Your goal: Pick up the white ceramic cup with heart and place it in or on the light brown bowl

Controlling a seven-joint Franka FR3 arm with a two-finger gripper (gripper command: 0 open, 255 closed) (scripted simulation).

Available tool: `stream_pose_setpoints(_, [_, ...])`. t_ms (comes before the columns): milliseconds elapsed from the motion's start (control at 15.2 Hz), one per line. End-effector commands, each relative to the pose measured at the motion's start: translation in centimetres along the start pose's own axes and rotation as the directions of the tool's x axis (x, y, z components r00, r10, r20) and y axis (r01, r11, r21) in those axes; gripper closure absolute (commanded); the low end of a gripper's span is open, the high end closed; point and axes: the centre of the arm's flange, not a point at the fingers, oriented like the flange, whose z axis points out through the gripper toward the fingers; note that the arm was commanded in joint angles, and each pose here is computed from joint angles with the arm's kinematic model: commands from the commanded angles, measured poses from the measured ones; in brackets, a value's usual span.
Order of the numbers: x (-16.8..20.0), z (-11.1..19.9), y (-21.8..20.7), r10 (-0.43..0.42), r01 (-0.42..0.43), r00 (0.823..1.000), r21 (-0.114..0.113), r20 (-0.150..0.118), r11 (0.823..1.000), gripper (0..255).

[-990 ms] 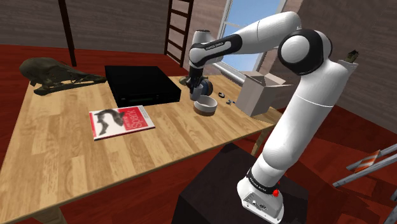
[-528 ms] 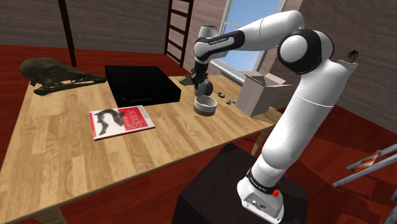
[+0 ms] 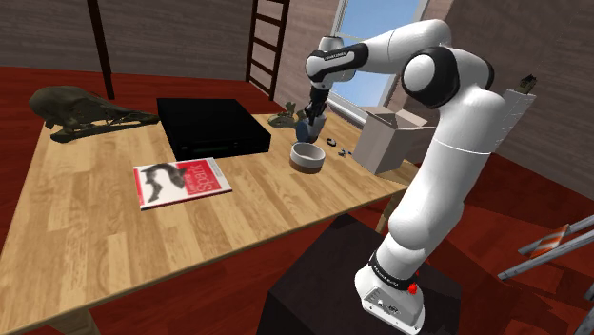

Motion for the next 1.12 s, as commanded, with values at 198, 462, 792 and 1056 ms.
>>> stream_pose_setpoints(198, [-0.1,2.5,0.3,-0.003,0.003,1.0,0.0,0.0,1.0,255])
stream_pose_setpoints(462, [-0.2,4.6,0.1,-0.003,0.003,1.0,0.0,0.0,1.0,255])
stream_pose_setpoints(792, [-0.3,7.2,-0.2,-0.003,0.003,1.0,0.0,0.0,1.0,255])
stream_pose_setpoints(1056, [-0.4,9.1,-0.4,-0.003,0.003,1.0,0.0,0.0,1.0,255])
